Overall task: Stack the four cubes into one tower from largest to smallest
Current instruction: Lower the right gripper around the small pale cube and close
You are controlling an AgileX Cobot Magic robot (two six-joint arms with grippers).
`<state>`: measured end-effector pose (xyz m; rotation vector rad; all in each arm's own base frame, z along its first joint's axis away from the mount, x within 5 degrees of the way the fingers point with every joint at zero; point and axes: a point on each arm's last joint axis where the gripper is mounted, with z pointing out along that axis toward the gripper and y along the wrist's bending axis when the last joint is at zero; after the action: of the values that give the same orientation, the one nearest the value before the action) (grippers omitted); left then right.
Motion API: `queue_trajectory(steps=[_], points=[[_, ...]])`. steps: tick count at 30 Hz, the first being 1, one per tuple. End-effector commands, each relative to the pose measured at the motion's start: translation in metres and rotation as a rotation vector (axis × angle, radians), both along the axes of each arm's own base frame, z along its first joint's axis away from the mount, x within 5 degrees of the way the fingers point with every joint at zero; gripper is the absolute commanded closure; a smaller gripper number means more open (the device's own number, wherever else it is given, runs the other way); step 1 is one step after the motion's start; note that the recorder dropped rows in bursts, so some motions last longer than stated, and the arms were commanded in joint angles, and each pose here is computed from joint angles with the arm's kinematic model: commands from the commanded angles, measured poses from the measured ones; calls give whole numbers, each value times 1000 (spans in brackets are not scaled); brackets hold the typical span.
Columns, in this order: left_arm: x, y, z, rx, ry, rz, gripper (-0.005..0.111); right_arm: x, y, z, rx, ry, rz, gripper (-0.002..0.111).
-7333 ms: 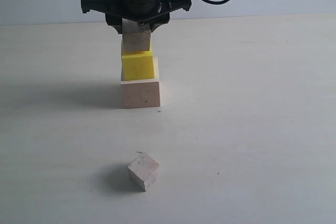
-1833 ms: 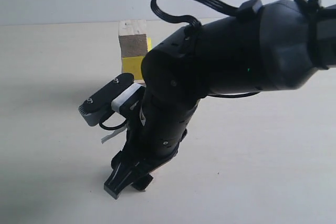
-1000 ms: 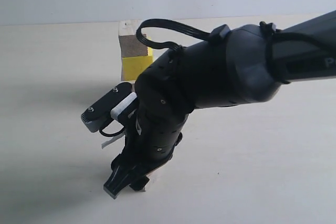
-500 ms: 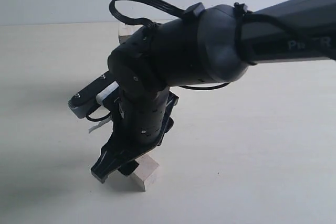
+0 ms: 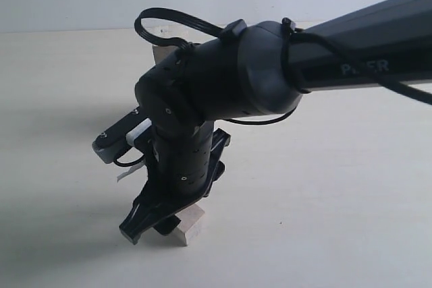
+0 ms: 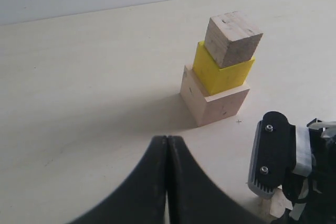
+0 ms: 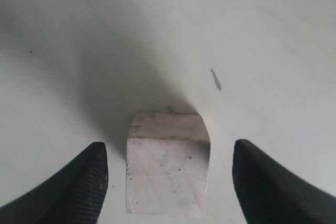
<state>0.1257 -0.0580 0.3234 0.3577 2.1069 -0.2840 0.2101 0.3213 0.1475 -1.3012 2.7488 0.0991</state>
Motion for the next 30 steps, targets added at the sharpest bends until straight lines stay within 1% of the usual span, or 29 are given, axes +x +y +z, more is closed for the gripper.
queue_trajectory(steps=[1, 19, 30], points=[[0, -1, -1, -4, 6, -5, 107, 1, 3, -7, 3, 4, -4, 44], [0, -1, -1, -2, 6, -6, 107, 1, 5, -11, 8, 12, -5, 45], [0, -1, -1, -2, 6, -6, 107, 1, 5, -21, -12, 25, -5, 45]])
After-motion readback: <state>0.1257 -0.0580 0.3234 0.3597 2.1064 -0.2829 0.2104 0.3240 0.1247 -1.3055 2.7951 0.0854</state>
